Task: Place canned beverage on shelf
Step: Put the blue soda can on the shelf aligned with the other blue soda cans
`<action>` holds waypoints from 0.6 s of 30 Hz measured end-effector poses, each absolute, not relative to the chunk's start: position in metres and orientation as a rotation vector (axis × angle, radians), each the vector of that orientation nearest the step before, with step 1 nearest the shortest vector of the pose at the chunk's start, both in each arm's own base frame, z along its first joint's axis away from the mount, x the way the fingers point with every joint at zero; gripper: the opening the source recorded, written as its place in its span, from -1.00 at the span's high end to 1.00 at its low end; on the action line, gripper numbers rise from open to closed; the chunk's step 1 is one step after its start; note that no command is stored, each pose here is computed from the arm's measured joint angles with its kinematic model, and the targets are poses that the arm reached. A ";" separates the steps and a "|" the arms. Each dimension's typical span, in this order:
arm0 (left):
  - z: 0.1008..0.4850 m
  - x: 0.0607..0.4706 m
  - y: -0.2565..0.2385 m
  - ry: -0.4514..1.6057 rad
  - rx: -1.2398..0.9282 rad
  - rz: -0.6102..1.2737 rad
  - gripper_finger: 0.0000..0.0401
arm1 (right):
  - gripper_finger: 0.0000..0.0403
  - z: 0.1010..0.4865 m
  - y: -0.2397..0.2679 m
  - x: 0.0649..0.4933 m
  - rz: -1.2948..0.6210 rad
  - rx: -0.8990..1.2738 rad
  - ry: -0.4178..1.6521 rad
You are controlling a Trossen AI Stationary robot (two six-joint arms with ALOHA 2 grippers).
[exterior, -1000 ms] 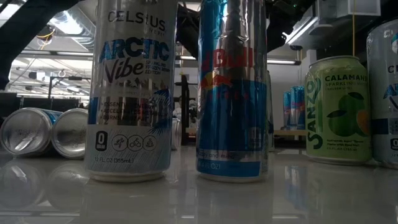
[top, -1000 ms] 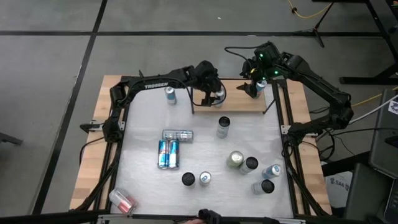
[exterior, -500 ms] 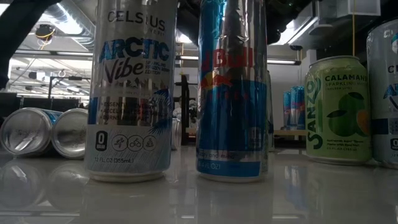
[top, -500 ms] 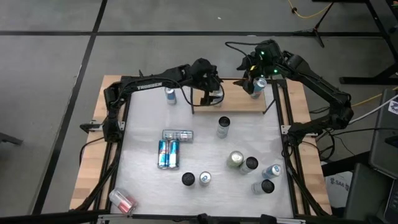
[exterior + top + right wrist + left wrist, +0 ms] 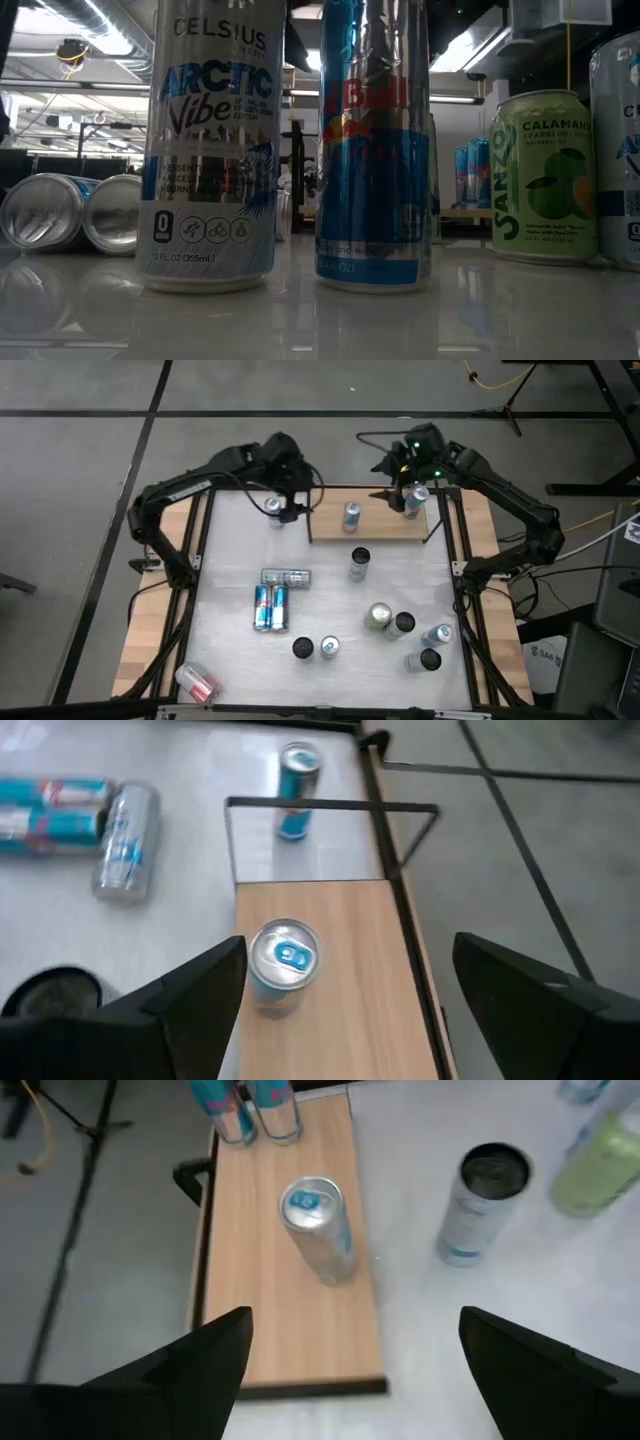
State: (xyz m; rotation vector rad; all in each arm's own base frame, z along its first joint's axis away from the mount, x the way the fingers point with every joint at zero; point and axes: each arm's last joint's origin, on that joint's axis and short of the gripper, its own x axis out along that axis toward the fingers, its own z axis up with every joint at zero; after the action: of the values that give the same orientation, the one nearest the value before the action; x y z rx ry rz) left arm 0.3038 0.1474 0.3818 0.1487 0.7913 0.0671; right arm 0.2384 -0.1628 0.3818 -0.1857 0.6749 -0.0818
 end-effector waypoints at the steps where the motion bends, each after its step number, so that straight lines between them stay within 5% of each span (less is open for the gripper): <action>1: 0.382 0.298 0.146 0.782 0.129 0.064 -0.72 | -0.71 0.379 -0.161 0.243 -0.056 -0.212 0.680; 18: 0.310 0.258 0.114 0.574 -0.014 0.135 -0.72 | -0.71 0.321 -0.163 0.302 0.138 -0.415 0.839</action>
State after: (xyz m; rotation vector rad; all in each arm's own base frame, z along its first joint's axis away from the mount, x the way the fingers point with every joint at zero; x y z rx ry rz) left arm 0.2583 0.1139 0.3096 -0.0142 0.5741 0.1352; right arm 0.3018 -0.1629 0.3214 -0.4152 0.8388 0.1379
